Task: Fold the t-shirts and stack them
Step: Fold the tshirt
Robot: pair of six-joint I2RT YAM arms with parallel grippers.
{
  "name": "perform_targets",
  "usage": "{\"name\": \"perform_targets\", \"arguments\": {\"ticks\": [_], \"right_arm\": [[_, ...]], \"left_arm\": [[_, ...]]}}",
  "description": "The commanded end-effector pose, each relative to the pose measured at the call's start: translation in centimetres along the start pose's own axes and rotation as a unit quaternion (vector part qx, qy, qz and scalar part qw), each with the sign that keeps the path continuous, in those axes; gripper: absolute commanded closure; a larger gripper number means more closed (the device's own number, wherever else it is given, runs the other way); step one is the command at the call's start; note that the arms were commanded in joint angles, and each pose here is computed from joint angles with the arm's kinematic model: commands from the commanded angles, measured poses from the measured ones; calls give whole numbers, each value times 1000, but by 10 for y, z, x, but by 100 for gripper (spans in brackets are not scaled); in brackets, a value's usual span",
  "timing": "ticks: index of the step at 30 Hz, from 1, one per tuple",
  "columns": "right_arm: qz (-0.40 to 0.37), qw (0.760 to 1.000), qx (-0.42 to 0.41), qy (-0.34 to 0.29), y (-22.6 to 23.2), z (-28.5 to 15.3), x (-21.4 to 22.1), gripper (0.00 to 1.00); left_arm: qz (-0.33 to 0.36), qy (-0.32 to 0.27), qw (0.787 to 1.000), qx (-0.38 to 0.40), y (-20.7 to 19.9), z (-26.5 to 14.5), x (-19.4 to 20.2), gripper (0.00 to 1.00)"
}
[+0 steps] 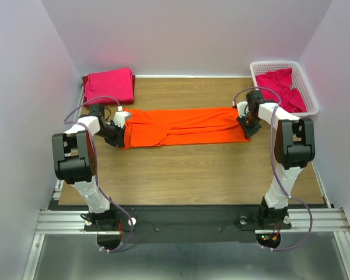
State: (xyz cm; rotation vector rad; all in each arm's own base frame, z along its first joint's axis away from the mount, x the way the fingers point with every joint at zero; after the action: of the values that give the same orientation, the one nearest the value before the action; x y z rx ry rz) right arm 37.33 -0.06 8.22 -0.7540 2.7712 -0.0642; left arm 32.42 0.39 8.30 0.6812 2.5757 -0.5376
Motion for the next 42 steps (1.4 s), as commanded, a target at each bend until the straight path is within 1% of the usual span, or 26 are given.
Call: {"name": "perform_targets", "arguments": {"ticks": [1, 2, 3, 6, 10, 11, 12, 13, 14, 15, 16, 18, 19, 21, 23, 24, 27, 28, 29, 30, 31, 33, 36, 37, 40, 42], "right_arm": [[-2, 1000, 17, 20, -3, 12, 14, 94], [-3, 1000, 18, 20, -2, 10, 15, 99], [-7, 999, 19, 27, -2, 10, 21, 99], [-24, 999, 31, 28, -1, -1, 30, 99], [-39, 998, 43, 30, 3, -16, 44, 99], [-40, 998, 44, 29, 3, -19, 46, 96], [-43, 998, 43, 22, 4, -26, 45, 80], [-43, 998, 38, 17, 6, -30, 44, 68], [-43, 998, 35, 3, 6, -43, 39, 52], [-40, 999, 29, -5, 7, -51, 36, 50], [-33, 999, 5, -23, 13, -58, 30, 50], [-23, 998, -22, -62, 16, -80, 13, 50], [-20, 996, -30, -77, 18, -87, 7, 51], [-20, 993, -49, -101, 24, -97, -4, 56], [-20, 989, -87, -119, 46, -101, -20, 62], [-20, 989, -87, -120, 46, -102, -22, 63], [-27, 982, -142, -125, 84, -98, -41, 65], [-31, 974, -182, -133, 109, -100, -50, 65], [-27, 969, -206, -135, 122, -99, -53, 65], [-24, 961, -227, -155, 132, -99, -63, 65], [-7, 949, -275, -154, 155, -98, -63, 64], [-6, 937, -303, -174, 175, -94, -75, 62], [-15, 924, -343, -169, 214, -87, -84, 60], [-11, 920, -362, -149, 232, -80, -84, 60], [-18, 913, -388, -126, 262, -68, -88, 57], [-20, 908, -400, -122, 274, -64, -92, 55]], "left_arm": [[8, 21, 1000, 1, -6, 0, 19, 90], [9, 25, 1000, 3, -9, -1, 22, 94], [8, 33, 999, 7, -12, -3, 27, 100], [12, 47, 999, 11, -24, -11, 40, 100], [20, 45, 999, 7, -39, -25, 51, 100], [22, 43, 999, 7, -41, -28, 50, 100], [19, 45, 999, 9, -44, -32, 50, 91], [21, 41, 999, 9, -45, -36, 49, 83], [36, 22, 999, 8, -49, -45, 40, 70], [40, 13, 999, 5, -51, -51, 36, 67], [55, -6, 998, -2, -56, -62, 28, 64], [76, -22, 997, 2, -62, -71, 21, 58], [94, -30, 995, 4, -68, -75, 15, 57], [113, -29, 993, 12, -75, -76, 15, 57], [134, -28, 991, 15, -81, -71, 14, 54], [135, -24, 990, 16, -82, -67, 14, 54], [126, -7, 991, 40, -89, -54, 22, 54], [124, -7, 991, 43, -90, -51, 23, 54], [115, -1, 992, 53, -91, -46, 29, 54], [108, -1, 992, 64, -93, -43, 32, 54], [108, 3, 992, 68, -93, -40, 34, 54], [98, 12, 993, 64, -91, -35, 40, 54], [88, 27, 993, 72, -88, -27, 44, 54], [83, 34, 993, 76, -88, -25, 46, 54], [68, 52, 992, 95, -84, -15, 47, 54], [66, 49, 992, 99, -82, -13, 41, 54]]}}
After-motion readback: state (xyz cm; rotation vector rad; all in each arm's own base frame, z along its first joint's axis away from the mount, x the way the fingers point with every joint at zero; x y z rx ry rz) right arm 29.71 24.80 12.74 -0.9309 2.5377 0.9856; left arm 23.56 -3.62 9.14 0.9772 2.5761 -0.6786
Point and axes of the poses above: each gripper's point midway between its finger pads, its own z axis out along the fingers, its own y axis along the line the jaws close on, x = y × z, the point moved 6 cm from there along -z, back along the fingers, and after that the axes turned 4 degrees about -z, right-handed, at the moved point
